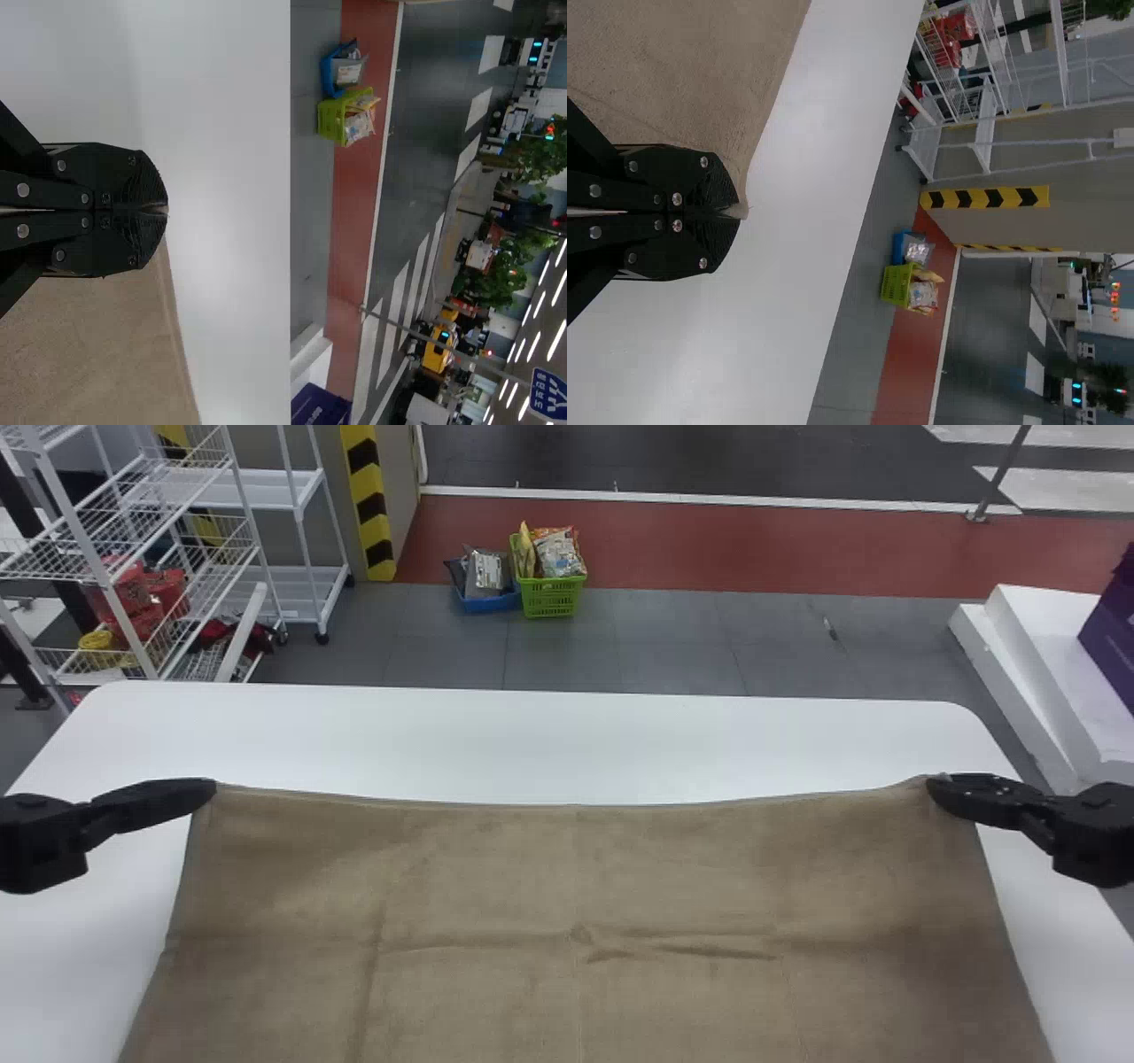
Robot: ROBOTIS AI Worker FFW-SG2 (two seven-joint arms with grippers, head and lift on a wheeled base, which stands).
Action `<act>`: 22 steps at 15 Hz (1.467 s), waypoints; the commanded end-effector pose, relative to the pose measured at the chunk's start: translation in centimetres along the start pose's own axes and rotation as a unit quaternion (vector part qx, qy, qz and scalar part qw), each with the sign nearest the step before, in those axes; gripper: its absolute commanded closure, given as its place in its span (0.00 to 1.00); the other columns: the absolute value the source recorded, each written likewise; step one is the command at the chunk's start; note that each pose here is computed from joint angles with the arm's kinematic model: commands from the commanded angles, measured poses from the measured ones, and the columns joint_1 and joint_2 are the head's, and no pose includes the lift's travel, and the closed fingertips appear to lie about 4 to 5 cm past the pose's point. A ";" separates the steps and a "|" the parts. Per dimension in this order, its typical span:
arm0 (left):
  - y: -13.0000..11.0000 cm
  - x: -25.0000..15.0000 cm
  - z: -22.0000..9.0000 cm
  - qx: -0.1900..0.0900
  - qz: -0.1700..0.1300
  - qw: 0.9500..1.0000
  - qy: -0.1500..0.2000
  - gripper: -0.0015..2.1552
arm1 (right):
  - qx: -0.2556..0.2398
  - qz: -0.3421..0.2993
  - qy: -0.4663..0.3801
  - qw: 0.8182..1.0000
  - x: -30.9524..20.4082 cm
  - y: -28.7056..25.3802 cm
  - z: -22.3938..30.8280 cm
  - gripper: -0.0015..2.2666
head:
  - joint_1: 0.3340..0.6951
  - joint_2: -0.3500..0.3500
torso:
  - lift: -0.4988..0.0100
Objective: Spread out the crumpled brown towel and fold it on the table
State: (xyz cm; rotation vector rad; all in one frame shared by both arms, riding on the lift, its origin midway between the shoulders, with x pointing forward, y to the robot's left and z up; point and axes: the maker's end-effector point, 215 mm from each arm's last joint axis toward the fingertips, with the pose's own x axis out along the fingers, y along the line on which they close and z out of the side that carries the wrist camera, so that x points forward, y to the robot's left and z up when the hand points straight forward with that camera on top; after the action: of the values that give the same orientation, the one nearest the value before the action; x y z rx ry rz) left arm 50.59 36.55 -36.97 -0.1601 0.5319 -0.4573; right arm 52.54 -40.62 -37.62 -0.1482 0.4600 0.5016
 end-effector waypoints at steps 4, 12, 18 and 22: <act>-1.2 -1.9 1.3 -0.003 -0.010 0.999 -0.032 0.83 | -0.076 0.014 -0.046 0.996 -1.5 0.9 2.1 0.59 | 1.00 0.44 | 0.73; 0.5 -6.1 0.4 -0.039 -0.006 0.996 -0.074 0.83 | -0.124 0.050 -0.072 0.988 -4.8 2.6 -0.6 0.59 | 1.00 0.48 | 0.73; 0.0 -8.7 -0.3 -0.046 -0.009 0.995 -0.092 0.83 | -0.140 0.035 -0.106 0.984 -8.1 2.6 -0.6 0.59 | 1.00 0.47 | 0.73; -1.1 -10.9 -1.8 -0.054 -0.015 0.994 -0.095 0.82 | -0.151 0.026 -0.115 0.981 -11.0 3.8 -2.1 0.59 | 1.00 0.47 | 0.73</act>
State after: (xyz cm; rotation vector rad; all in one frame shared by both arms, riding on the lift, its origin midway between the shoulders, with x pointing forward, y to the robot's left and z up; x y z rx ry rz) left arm 41.86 40.63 -33.25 -0.3042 0.3689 -0.4364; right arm 42.63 -42.46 -34.41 -0.3594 0.1688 0.6297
